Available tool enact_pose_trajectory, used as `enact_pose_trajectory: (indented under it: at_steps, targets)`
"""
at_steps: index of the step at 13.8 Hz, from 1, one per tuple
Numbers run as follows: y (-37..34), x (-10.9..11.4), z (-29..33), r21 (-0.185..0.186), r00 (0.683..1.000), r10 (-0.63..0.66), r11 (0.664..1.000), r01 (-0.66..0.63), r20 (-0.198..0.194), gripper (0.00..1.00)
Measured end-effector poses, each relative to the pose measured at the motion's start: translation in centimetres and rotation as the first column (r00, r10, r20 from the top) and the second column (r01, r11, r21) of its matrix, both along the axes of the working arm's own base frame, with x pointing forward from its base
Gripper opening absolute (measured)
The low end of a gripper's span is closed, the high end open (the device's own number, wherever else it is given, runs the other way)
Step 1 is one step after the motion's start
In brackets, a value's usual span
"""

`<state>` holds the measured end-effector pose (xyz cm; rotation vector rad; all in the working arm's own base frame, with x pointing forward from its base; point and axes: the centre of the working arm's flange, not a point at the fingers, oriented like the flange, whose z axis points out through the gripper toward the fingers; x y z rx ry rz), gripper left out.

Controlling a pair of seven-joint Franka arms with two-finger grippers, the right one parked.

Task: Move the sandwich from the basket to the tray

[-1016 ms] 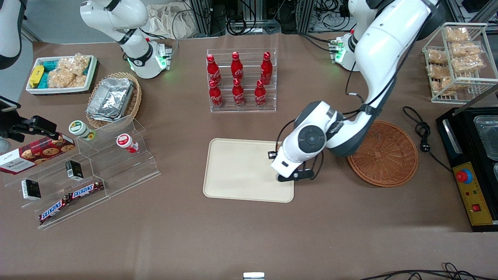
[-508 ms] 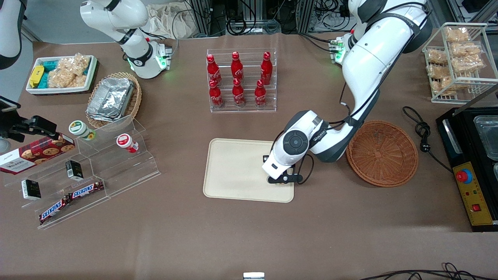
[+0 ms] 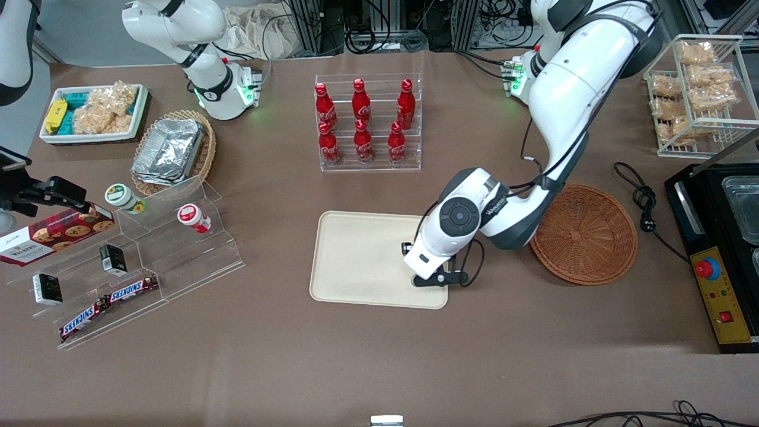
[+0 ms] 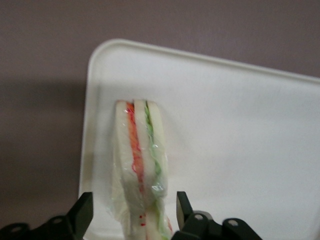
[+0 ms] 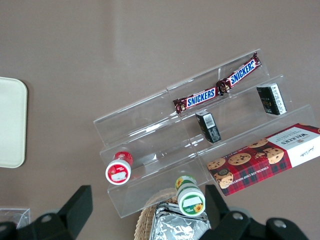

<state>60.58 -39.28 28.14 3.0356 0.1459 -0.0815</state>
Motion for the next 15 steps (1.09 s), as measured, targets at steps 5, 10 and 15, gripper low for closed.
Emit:
enact_pose_trajectory:
  at_steps: [5,10,15]
  targets:
    - [8.7,1.7,10.9,0.142,0.995,0.095,0.986,-0.093,-0.01,1.0]
    - [17.1,1.7,18.6,0.222,0.977,0.211,0.953,-0.208,0.008,1.0]
    - [22.4,-0.6,20.7,0.155,0.977,0.21,0.965,-0.213,0.037,1.0]
